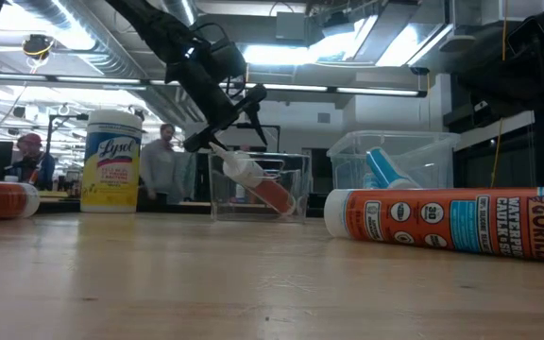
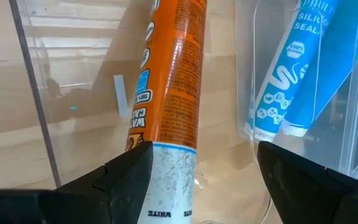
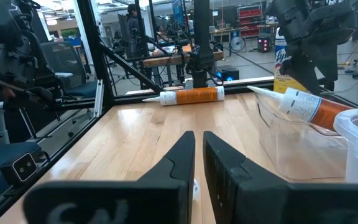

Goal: Pick & place silicon tubes, Sealant and Lysol wipes
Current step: Put the left orange sealant into the left transparent bin

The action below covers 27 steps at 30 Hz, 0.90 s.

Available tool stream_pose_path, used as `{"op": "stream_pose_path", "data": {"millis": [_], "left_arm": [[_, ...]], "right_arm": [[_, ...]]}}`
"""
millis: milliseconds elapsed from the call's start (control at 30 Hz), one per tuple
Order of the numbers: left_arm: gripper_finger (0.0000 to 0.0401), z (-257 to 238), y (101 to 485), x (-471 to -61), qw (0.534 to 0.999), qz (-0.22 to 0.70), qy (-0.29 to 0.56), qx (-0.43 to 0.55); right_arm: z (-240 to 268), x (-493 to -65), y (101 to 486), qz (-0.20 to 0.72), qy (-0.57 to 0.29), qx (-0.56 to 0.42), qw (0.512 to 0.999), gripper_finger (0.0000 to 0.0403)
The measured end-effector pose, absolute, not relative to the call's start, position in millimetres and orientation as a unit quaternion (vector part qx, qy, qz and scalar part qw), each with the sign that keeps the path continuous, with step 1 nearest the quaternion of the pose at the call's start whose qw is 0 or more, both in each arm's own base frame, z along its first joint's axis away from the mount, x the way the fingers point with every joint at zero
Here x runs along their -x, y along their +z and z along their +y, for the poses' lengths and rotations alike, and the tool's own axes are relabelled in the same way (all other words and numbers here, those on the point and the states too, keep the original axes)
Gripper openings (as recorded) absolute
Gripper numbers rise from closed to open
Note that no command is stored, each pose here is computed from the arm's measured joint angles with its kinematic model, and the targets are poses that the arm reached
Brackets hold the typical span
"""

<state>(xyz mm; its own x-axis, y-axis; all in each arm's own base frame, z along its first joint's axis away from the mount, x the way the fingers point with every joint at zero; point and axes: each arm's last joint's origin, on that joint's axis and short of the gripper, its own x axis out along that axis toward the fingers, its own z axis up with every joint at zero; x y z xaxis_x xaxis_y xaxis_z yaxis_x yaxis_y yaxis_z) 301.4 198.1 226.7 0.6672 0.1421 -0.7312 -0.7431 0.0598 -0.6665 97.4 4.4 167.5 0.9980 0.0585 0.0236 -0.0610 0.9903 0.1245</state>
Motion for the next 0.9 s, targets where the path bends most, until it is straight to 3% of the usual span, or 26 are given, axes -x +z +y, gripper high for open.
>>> {"op": "stream_pose_path", "data": {"millis": [367,900], "left_arm": [[0.0275,182,272,-305,0.761,0.169,0.257,0.571],[0.0232,92,330,-259,0.801,0.227,0.29,0.473]], "right_arm": [[4,-97,168,-0.01,0.03,-0.063,0.998,0.0035],[4,-97,168,-0.01,0.03,-0.062,0.998,0.0035]]}}
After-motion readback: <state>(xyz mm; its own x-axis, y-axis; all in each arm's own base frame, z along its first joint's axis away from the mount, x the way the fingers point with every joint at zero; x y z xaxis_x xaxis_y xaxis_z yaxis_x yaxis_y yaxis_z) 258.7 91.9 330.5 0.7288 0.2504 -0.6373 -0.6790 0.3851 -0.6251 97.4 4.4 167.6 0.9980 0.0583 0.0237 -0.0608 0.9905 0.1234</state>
